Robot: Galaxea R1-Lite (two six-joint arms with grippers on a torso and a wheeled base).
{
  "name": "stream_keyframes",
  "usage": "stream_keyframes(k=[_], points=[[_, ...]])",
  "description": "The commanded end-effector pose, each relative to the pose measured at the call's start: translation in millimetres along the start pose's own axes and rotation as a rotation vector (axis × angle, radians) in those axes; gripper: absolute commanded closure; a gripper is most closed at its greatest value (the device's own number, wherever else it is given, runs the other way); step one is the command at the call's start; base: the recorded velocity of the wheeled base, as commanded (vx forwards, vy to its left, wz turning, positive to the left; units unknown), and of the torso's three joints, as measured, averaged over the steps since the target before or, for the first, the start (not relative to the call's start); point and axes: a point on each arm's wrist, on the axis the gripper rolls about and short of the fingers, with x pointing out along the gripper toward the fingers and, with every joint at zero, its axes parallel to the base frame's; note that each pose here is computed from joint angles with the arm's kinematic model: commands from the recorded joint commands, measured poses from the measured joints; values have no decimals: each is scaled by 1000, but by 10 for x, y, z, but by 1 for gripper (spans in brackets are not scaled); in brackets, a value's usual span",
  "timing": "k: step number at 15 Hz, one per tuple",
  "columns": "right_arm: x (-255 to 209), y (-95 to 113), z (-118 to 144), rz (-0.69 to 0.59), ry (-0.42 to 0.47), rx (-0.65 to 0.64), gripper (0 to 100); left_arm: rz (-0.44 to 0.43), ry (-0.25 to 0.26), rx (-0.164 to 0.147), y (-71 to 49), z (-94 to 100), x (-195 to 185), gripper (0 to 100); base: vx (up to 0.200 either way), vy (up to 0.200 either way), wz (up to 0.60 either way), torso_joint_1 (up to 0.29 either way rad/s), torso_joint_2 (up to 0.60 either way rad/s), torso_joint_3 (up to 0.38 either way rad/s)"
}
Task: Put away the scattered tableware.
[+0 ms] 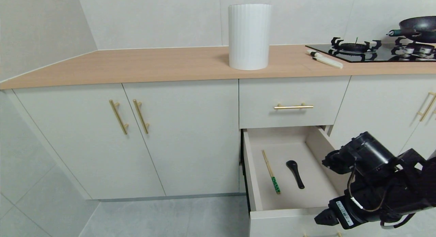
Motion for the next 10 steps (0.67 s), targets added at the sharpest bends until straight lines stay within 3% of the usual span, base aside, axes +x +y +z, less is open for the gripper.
stream_keyframes(k=[1, 5, 10], points=[[192, 62, -33, -13, 103, -27, 0, 0, 0, 0, 0, 0, 0, 0, 0, 0, 0, 0, 0, 0], [258, 78, -14, -26, 130, -14, 0, 0, 0, 0, 0, 0, 0, 0, 0, 0, 0, 0, 0, 0], [420, 102, 155, -80, 125, 107, 0, 0, 0, 0, 0, 0, 0, 0, 0, 0, 0, 0, 0, 0]])
